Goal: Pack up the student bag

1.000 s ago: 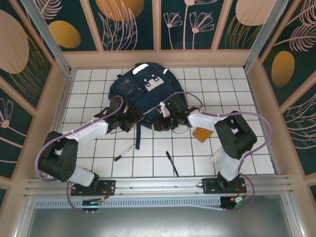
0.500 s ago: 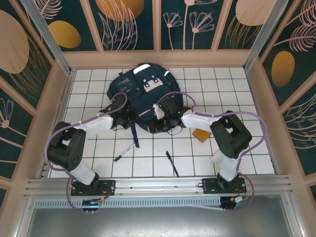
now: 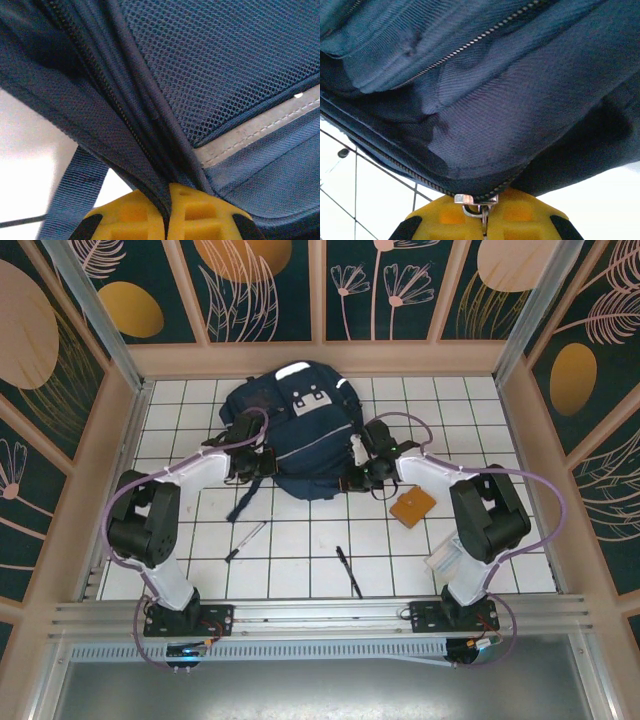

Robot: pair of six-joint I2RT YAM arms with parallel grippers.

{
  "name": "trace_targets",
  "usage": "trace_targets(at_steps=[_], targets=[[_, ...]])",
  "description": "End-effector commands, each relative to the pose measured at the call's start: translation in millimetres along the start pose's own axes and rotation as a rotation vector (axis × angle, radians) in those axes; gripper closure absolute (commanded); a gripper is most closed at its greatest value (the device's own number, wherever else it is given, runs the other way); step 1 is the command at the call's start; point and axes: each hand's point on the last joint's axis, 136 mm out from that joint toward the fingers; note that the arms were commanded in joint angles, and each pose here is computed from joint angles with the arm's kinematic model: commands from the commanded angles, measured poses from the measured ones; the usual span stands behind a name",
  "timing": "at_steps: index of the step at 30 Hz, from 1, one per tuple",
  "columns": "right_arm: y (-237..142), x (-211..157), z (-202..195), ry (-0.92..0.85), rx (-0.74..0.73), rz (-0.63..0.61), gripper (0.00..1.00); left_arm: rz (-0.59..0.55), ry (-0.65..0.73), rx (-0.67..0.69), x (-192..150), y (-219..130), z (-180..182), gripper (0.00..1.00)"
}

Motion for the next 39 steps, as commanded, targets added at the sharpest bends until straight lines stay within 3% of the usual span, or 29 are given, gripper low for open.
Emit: trace_targets(at_steps=[1,3,8,12,18,27,32,39], targets=[[-9.4,-43.2,-42.6,0.043,-0.168,0.128,1.0,-0.034,0.077,0.15,31.8,-1.1,43.3,1.0],[-5.4,-47.3,-17.6,-0.019,-0.077,0.138,1.0,-0.014,0.062,0.165,40.6,4.0,52.9,0.99],[5.5,-42.9,24.7,-0.058,0.045,0.135,1.0,0.0,-0.007,0.133,54.7,-0.8,49.6,0.58],[10.9,-33.7,48.4,-0.093,0.107,0.118,1.0,0.007,-0.121,0.054,36.9,-24.4,37.2,0.47],[11.2,-22.5,63.1,-0.112,0.158,0.095,1.0,0.052,-0.272,-0.101,-4.6,-42.4,20.0,0.44],[3.7,-20.6,87.8,-0.156,0.264,0.064,1.0,0.059,-0.34,-0.129,-43.6,-41.8,-0.5,0.4],[8.2,-24.7,91.7,-0.17,0.278,0.08,1.0,0.043,-0.395,-0.172,-50.3,-28.1,-22.9,0.37],[11.7,-35.5,117.6,-0.223,0.355,0.098,1.0,-0.064,-0.49,-0.101,-31.4,-22.9,-11.9,0.35]])
Point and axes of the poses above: each hand's point on the last joint's axis, 136 mm out from that joint toward the fingers, its own y axis out along the fingers, its own z axis along the line the jaws close on, x = y × z, and after that the axes turned 3 degrees about -y, right-handed
